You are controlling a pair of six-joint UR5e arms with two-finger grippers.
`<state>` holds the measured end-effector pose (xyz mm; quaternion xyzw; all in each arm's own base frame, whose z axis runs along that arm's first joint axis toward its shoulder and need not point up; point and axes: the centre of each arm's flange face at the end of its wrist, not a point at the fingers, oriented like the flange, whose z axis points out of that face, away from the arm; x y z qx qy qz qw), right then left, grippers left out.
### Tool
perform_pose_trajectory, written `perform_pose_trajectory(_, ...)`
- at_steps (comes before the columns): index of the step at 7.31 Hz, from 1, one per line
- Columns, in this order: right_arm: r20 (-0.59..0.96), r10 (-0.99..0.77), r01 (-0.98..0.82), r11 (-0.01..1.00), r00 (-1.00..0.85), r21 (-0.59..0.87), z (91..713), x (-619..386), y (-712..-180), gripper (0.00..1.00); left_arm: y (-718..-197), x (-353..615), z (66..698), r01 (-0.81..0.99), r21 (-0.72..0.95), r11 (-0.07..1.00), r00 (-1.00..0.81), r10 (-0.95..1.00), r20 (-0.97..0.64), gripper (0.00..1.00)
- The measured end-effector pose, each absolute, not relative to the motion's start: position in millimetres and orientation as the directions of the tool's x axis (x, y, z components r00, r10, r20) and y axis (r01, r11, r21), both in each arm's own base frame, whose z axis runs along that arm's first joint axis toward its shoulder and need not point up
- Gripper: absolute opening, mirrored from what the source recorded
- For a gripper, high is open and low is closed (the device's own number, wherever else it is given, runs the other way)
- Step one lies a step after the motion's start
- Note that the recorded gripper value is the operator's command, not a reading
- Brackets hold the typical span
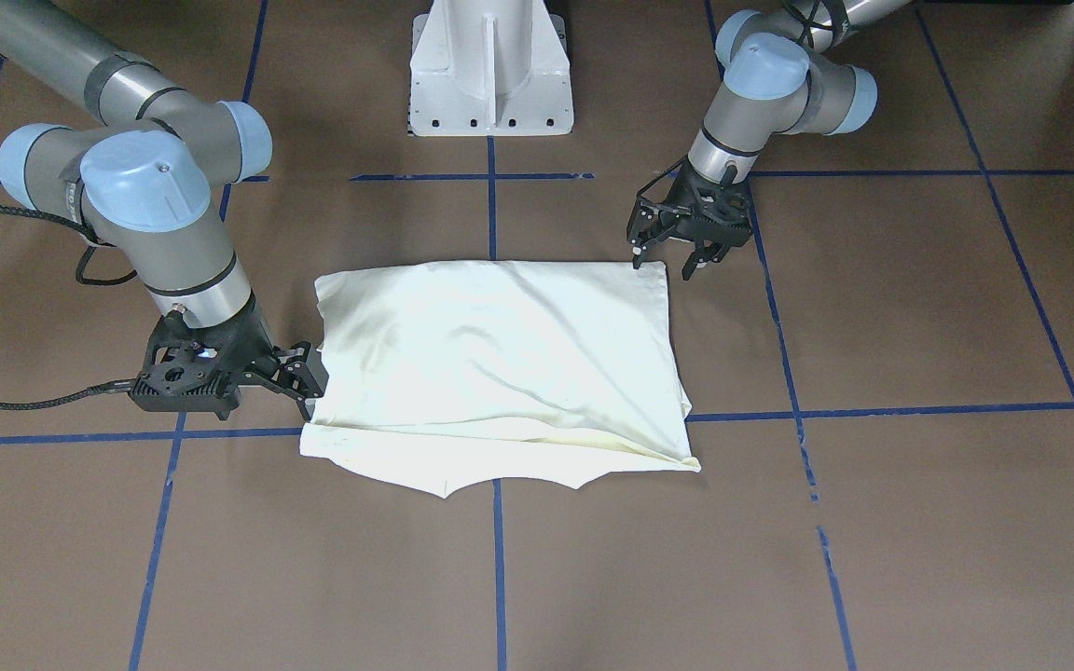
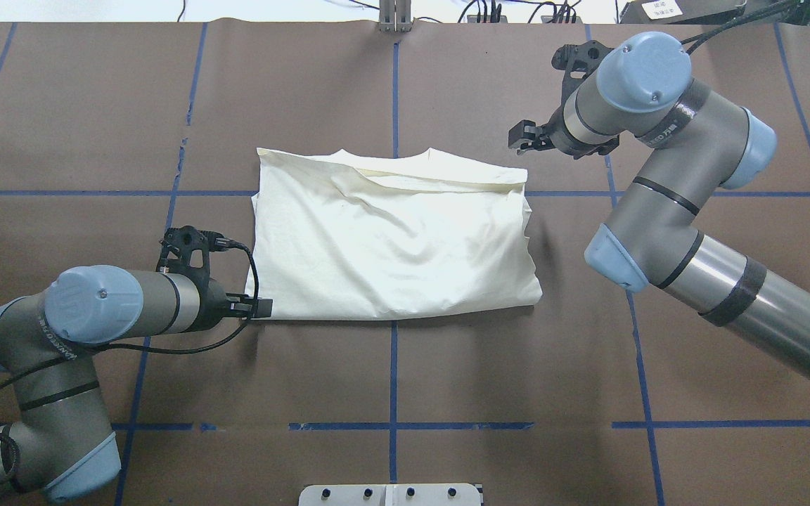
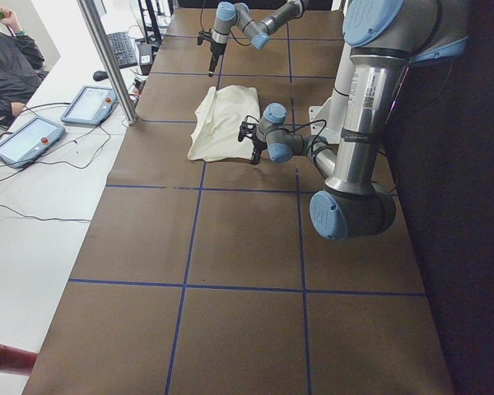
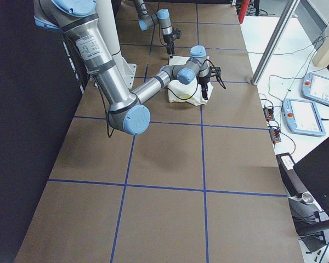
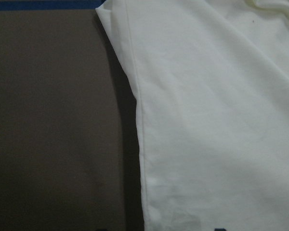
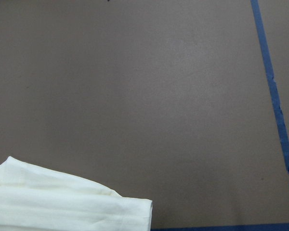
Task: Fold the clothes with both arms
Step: 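Grasp the side edge of the folded shirt with the left gripper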
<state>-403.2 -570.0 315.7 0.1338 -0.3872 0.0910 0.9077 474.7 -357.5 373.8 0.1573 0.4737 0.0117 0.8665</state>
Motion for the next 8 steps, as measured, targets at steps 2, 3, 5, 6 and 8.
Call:
perform_pose_trajectory(2,0.726,0.063,-0.27,0.947,0.685,0.172,317,-402,-570,1.0,-349,485,376,0.109,0.282,0.953,0.551,0.179,-0.815,0.32)
perform_pose_trajectory(3,0.726,0.064,-0.271,0.947,0.685,0.172,317,-402,-570,1.0,-347,487,375,0.104,0.283,0.954,0.55,0.181,-0.815,0.0)
perform_pose_trajectory(5,0.725,0.066,-0.272,0.947,0.686,0.171,318,-402,-571,1.0,-345,488,373,0.102,0.284,0.953,0.547,0.185,-0.817,0.0)
perform_pose_trajectory(6,0.725,0.066,-0.272,0.947,0.686,0.171,318,-401,-571,1.0,-347,485,371,0.106,0.288,0.952,0.545,0.187,-0.817,0.0)
perform_pose_trajectory(8,0.725,0.066,-0.272,0.947,0.686,0.172,317,-401,-571,1.0,-368,466,369,0.127,0.323,0.938,0.557,0.202,-0.806,0.0)
